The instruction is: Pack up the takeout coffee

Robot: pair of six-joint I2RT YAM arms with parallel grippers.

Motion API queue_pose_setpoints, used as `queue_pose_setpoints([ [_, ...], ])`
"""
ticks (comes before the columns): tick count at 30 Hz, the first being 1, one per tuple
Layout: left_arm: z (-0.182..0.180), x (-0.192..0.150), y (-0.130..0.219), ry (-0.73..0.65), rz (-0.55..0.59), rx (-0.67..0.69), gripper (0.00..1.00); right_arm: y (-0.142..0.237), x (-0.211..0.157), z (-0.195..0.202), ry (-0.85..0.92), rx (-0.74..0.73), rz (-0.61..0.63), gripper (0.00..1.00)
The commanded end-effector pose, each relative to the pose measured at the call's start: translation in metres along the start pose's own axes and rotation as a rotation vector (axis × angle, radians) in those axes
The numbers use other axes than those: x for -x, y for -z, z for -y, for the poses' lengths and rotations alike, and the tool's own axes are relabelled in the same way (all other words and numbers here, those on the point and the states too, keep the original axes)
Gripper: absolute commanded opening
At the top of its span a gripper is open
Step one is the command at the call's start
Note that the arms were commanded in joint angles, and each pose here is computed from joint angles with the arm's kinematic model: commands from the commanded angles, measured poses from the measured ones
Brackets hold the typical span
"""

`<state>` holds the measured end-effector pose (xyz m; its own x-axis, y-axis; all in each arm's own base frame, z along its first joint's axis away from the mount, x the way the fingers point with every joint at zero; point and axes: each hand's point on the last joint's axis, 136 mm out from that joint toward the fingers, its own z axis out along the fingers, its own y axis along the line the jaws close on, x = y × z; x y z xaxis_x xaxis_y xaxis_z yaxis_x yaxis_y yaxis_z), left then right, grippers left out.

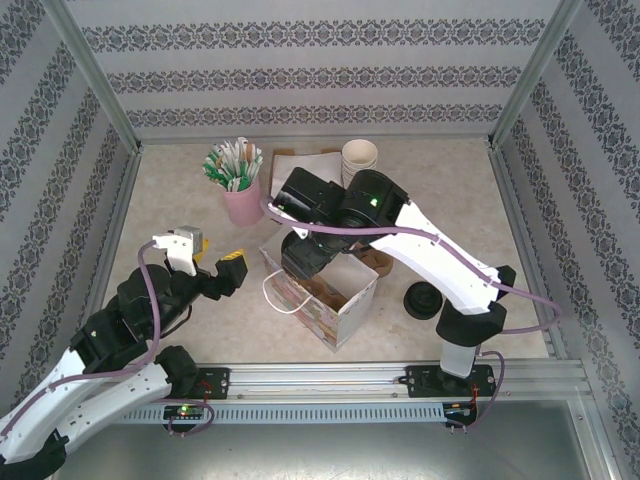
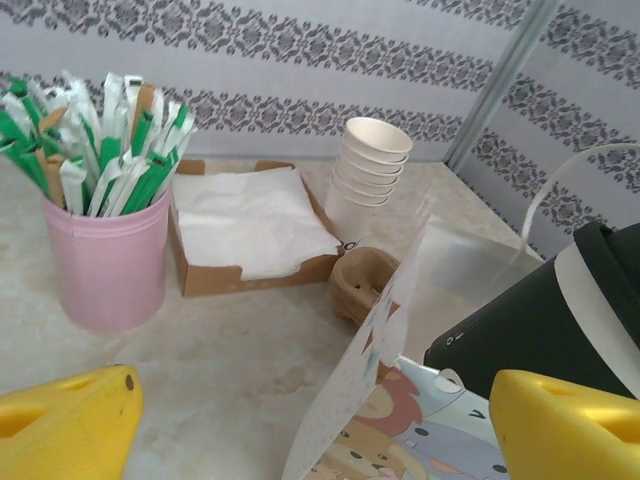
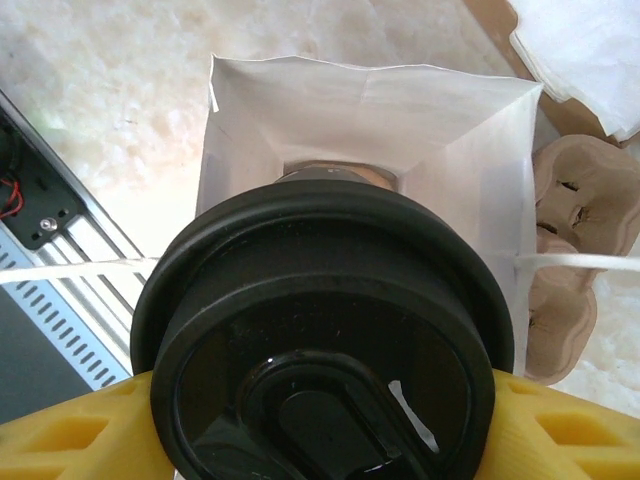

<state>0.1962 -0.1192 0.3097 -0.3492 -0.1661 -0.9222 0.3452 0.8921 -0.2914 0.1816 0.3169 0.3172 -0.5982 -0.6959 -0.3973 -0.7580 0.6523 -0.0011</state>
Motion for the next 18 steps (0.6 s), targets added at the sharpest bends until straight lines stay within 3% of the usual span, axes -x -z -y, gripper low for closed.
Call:
queue_pose_setpoints([
  [1,-0.007,-0.003,0.001,0.060,-0.004,0.035,0.89,-0.011,-0.010,0.013,0.018,-0.045,-0.075,0.67],
  [12,-0.002,-0.011,-0.009,0.076,-0.062,0.027,0.87,-0.059,-0.013,0.017,0.022,-0.071,-0.200,0.65],
  [18,0.001,-0.015,-0.019,0.087,-0.100,0.023,0.87,-0.069,-0.017,0.023,-0.006,-0.071,-0.202,0.64],
])
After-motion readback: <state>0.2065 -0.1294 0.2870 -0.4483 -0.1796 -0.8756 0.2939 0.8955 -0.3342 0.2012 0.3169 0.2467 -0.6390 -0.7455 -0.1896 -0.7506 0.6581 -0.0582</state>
